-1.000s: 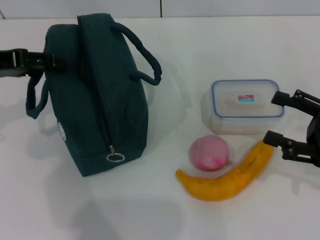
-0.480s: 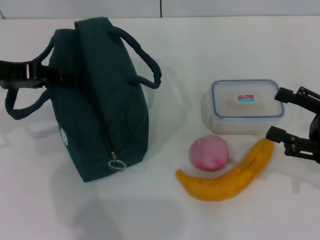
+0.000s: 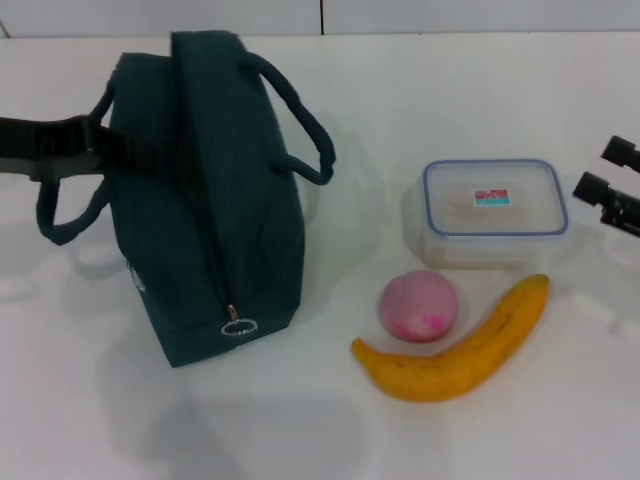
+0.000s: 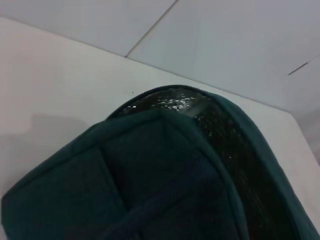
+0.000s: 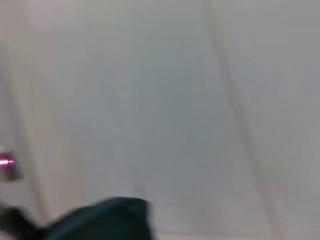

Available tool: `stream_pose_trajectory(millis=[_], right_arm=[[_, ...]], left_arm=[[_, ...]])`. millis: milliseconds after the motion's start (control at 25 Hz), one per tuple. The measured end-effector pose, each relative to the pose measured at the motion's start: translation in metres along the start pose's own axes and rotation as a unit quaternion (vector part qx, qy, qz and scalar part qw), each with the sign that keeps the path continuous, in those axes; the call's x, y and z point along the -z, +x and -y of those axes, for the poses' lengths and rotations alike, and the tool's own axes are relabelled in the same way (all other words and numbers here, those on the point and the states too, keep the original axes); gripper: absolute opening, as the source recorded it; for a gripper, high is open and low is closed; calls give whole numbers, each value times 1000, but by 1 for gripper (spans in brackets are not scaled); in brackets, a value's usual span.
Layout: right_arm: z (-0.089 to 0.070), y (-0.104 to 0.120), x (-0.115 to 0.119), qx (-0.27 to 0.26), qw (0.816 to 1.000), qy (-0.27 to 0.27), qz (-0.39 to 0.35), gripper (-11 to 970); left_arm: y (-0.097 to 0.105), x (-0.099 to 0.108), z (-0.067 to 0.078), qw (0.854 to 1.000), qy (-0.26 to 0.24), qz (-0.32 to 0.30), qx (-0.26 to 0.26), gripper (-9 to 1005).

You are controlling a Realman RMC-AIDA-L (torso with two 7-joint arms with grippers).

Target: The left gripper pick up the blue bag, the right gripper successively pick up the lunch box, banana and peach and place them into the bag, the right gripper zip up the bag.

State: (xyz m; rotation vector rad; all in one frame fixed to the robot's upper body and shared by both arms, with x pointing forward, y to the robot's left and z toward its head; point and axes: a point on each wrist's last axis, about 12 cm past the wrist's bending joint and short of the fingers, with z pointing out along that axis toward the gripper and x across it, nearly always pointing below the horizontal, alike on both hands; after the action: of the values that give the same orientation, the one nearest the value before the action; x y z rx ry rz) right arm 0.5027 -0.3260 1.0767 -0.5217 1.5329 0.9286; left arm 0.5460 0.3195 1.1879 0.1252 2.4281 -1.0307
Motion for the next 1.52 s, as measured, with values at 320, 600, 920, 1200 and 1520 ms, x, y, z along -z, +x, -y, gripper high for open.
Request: stream_pose_trajectory(millis=[320, 600, 920, 1200, 1520], right_arm=[[26, 8, -9, -125, 986, 101, -37, 838], [34, 9, -14, -182, 975, 120, -52, 835], [39, 18, -18, -237, 958, 145, -73, 833], [37, 26, -26, -312, 935, 146, -88, 831], [35, 23, -30, -368, 916, 135, -80, 828]], left_arm=[[2, -10, 1, 1000, 11, -10, 9, 30], [0, -15, 0, 1000, 8, -21, 9, 29], [-2, -17, 2, 1000, 9, -20, -1, 29], [-5, -22, 3, 1000, 15, -26, -4, 29], [-5, -23, 4, 999, 19, -23, -9, 30]])
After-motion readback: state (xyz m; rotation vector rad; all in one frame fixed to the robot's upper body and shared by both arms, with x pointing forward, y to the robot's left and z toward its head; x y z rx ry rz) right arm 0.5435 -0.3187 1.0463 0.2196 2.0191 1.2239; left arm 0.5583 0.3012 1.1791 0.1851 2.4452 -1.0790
